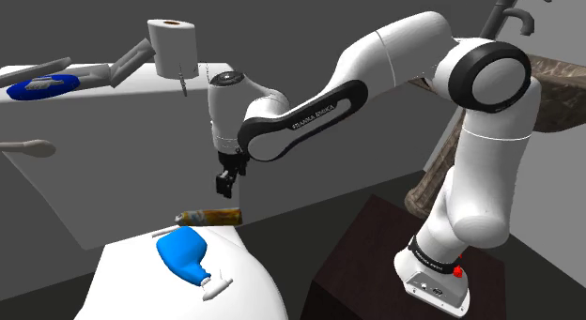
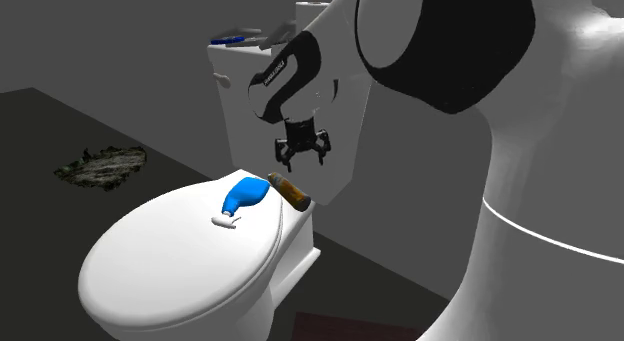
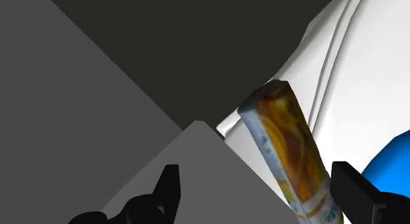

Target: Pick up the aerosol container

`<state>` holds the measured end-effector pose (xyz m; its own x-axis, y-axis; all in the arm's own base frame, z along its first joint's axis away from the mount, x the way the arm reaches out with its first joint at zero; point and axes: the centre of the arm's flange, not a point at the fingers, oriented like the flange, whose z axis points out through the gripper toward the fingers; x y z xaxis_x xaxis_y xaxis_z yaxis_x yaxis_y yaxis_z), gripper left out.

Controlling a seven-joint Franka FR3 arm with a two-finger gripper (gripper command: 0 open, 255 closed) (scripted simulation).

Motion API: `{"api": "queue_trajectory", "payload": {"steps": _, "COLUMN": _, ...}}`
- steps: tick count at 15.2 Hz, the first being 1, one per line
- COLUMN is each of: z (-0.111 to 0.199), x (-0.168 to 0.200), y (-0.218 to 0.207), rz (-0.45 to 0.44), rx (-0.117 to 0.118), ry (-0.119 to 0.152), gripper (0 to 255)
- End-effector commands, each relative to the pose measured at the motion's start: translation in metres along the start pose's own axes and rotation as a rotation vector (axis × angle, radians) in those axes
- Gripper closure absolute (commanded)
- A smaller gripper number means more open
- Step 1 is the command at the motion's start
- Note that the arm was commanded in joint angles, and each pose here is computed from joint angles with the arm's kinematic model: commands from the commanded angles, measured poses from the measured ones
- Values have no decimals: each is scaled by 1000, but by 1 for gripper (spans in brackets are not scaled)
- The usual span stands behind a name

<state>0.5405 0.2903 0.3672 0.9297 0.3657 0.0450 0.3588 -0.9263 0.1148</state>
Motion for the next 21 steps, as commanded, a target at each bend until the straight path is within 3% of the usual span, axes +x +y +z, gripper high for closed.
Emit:
{"api": "queue_trajectory", "payload": {"steps": 1, "z": 30, "x": 16, "y": -17, "rz": -187, "rx": -8, "ry": -19, "gripper": 0}}
{"api": "queue_trajectory", "payload": {"steps": 7, "z": 77, "x": 62, "y": -65, "rz": -270, "rx": -44, "ry": -14, "gripper": 0}}
{"api": "queue_trajectory", "payload": {"steps": 17, "z": 119, "x": 62, "y": -72, "rz": -273, "rx": -45, "ry": -14, "gripper": 0}}
{"api": "queue_trajectory", "payload": {"steps": 18, "z": 119, "x": 60, "y": -72, "rz": -273, "rx": -45, "ry": -14, "gripper": 255}}
{"api": "queue_trajectory", "payload": {"steps": 21, "z": 119, "x": 57, "y": -68, "rz": -273, "rx": -45, "ry": -14, "gripper": 255}}
